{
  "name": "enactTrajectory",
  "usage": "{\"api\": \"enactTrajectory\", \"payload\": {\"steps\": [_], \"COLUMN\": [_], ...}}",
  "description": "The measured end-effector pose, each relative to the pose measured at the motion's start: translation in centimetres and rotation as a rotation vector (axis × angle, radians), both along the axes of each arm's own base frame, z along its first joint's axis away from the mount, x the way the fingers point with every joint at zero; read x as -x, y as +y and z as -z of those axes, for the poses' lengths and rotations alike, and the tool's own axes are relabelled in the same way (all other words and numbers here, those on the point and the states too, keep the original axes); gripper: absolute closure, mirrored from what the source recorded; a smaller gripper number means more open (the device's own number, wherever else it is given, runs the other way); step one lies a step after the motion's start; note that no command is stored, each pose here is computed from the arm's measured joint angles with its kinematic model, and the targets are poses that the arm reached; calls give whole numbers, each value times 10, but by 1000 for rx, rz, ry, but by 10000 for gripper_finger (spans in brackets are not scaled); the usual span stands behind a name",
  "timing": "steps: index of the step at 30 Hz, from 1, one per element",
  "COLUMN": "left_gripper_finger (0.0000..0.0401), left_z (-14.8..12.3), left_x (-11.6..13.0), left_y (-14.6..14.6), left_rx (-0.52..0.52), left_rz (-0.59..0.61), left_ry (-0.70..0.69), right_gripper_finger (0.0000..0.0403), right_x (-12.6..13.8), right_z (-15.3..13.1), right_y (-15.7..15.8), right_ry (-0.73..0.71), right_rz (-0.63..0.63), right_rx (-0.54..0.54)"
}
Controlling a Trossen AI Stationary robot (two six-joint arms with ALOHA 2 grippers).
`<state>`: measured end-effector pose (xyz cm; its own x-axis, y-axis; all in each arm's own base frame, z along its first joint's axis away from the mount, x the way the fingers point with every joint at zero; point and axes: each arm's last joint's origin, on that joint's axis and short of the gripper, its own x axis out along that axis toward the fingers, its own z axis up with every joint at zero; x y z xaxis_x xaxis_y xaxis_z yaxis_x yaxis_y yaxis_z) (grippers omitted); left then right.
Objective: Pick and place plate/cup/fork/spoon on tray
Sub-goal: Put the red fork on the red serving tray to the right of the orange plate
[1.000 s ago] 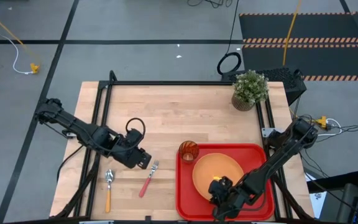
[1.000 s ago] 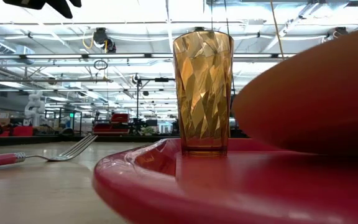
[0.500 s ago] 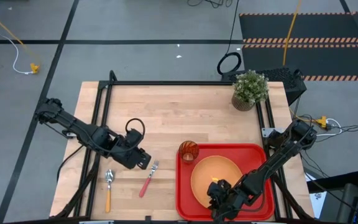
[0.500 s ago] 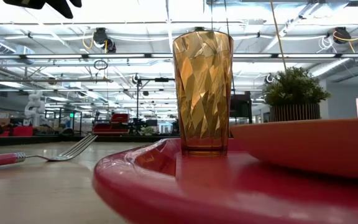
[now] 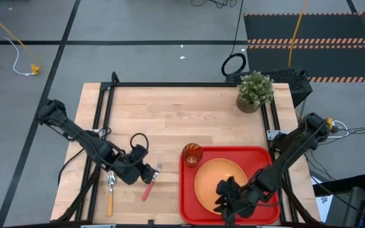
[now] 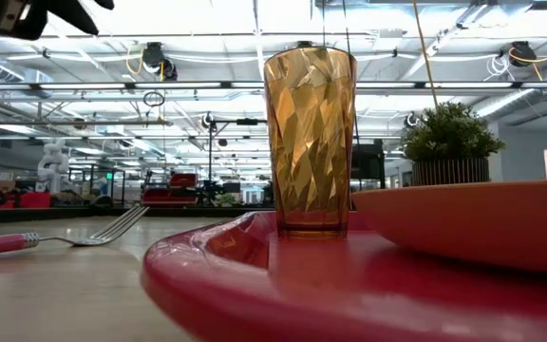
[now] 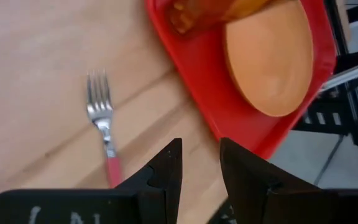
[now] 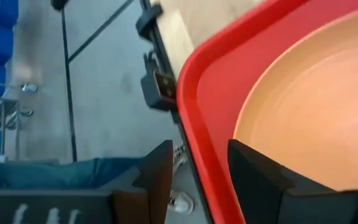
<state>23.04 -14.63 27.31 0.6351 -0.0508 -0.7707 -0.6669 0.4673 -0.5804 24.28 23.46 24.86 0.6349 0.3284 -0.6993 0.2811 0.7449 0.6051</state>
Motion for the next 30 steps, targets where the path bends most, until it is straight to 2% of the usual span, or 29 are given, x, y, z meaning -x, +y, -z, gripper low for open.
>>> {"api": "enactTrajectory", "payload": {"steps": [7, 14, 18, 26, 30], "left_gripper_finger": [293, 293, 293, 291, 269], "left_z": [17, 48, 68, 93, 101], "left_x": [-1, -11, -18, -30, -33], "left_y": [-11, -23, -29, -31, -27], "left_rx": [74, 177, 154, 93, 41], "left_rz": [-21, -45, -60, -45, -42], "left_ry": [73, 273, 344, 394, 419], "right_gripper_finger": [257, 257, 257, 257, 257], "right_x": [13, 24, 25, 26, 26], "right_z": [-18, -22, -22, -21, -21], "right_y": [-16, -28, -29, -29, -30], "right_ry": [-22, 34, 43, 45, 55], "right_rz": [28, 21, 20, 18, 17], "right_rx": [82, 146, 156, 160, 170]}}
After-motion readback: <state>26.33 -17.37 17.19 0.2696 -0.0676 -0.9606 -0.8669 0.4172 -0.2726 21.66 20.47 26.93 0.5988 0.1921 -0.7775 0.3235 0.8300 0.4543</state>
